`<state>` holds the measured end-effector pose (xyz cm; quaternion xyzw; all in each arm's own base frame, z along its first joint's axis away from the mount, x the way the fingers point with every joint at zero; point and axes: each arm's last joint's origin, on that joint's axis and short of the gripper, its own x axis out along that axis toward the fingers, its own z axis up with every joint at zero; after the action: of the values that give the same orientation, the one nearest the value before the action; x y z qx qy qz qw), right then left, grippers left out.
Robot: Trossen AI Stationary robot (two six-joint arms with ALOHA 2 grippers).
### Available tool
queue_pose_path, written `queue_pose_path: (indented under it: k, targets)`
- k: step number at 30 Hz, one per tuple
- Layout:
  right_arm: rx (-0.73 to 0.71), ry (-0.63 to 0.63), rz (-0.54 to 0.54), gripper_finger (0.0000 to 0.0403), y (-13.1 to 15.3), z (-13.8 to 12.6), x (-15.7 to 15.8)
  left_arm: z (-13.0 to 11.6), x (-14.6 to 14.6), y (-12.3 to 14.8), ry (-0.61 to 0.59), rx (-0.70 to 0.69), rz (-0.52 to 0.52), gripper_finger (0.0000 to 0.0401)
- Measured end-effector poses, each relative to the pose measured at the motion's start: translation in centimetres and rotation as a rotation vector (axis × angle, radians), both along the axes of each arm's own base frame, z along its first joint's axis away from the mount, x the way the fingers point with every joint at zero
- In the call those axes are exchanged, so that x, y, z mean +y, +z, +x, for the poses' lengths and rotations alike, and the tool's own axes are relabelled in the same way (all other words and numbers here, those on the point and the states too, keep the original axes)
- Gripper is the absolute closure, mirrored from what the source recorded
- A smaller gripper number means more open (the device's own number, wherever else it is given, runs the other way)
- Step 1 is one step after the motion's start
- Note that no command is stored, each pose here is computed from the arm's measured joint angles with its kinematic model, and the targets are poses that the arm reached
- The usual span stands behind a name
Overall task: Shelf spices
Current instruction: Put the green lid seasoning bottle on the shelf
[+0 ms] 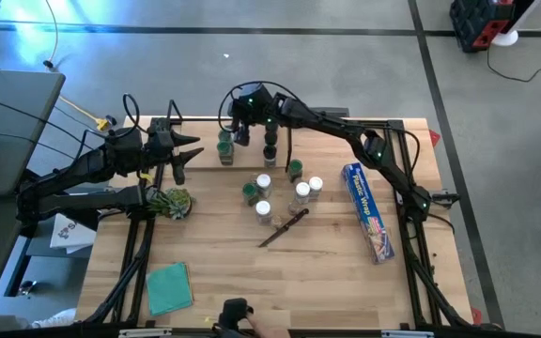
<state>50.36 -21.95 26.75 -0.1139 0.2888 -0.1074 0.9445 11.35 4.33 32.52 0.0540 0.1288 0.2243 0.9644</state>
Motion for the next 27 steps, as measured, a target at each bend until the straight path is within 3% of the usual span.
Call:
queue_pose_path:
  k: [7, 14, 27]
  targets:
    - [-0.029, -0.018, -0.022, 0.0144, -1.2, 0.4, -1.1, 0.0, 0.0, 0.0, 0.0, -0.002, 0.0, 0.0261]
    - [-0.014, 0.014, 0.049, 0.0144, -2.9, -0.1, -3.1, 0.0, 0.0, 0.1, 0.001, -0.009, 0.0, 0.0261]
    - [-0.012, 0.07, 0.089, 0.0144, -3.0, 0.2, -2.2, 0.0, 0.0, 0.1, 0.0, -0.007, 0.0, 0.0261]
